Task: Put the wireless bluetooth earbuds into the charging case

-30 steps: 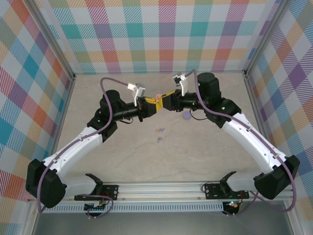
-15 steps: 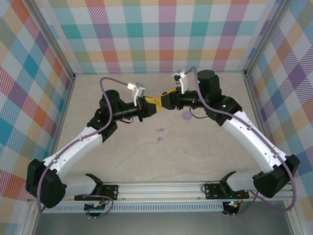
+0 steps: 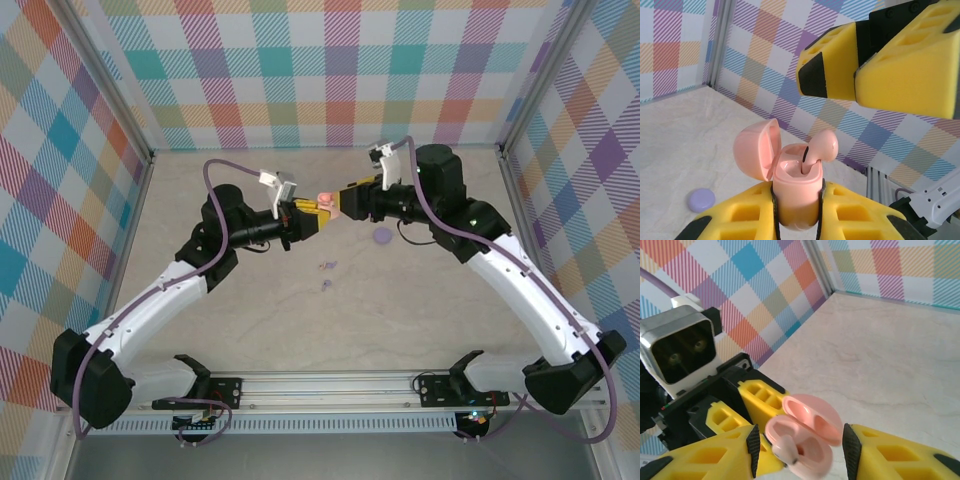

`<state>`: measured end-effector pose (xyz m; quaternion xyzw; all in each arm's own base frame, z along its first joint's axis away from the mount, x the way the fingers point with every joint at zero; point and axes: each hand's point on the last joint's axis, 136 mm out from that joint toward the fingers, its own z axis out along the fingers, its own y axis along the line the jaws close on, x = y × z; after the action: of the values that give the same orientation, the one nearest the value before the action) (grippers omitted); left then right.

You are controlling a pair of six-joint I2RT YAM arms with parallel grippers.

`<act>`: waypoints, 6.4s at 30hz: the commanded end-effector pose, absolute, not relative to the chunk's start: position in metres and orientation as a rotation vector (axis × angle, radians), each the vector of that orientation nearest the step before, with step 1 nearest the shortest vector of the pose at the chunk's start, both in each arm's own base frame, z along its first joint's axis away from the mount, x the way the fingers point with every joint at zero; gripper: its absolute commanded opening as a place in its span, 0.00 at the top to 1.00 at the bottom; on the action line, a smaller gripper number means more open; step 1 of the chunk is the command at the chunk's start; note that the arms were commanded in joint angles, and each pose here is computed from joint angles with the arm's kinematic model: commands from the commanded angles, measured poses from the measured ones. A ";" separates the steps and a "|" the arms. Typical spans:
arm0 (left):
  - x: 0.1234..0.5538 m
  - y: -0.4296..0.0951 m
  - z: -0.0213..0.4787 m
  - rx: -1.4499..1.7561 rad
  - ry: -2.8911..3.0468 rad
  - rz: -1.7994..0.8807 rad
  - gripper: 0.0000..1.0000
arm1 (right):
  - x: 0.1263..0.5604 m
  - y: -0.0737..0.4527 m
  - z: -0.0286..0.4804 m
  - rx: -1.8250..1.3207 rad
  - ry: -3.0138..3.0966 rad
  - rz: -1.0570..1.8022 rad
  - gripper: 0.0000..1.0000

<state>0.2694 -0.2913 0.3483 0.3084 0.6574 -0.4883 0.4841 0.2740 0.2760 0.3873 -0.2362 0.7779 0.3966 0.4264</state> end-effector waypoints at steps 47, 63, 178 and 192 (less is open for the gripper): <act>0.260 -0.301 0.365 0.800 1.548 -1.178 0.97 | 0.252 0.299 0.376 -0.756 2.008 1.107 0.77; 0.268 -0.293 0.362 0.743 1.580 -1.107 0.97 | 0.293 0.247 0.365 -0.404 2.058 0.756 0.68; 0.224 -0.277 0.388 0.850 1.492 -1.127 0.97 | 0.332 0.363 0.060 -0.547 2.999 0.752 0.68; 0.223 -0.278 0.388 0.853 1.492 -1.132 0.97 | 0.320 0.372 0.055 -0.600 3.007 0.798 0.78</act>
<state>0.2320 -0.2795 0.3670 0.3454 0.6433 -0.4695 0.4965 0.3258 0.3687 0.0496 -0.1796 0.9537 0.2410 -0.0069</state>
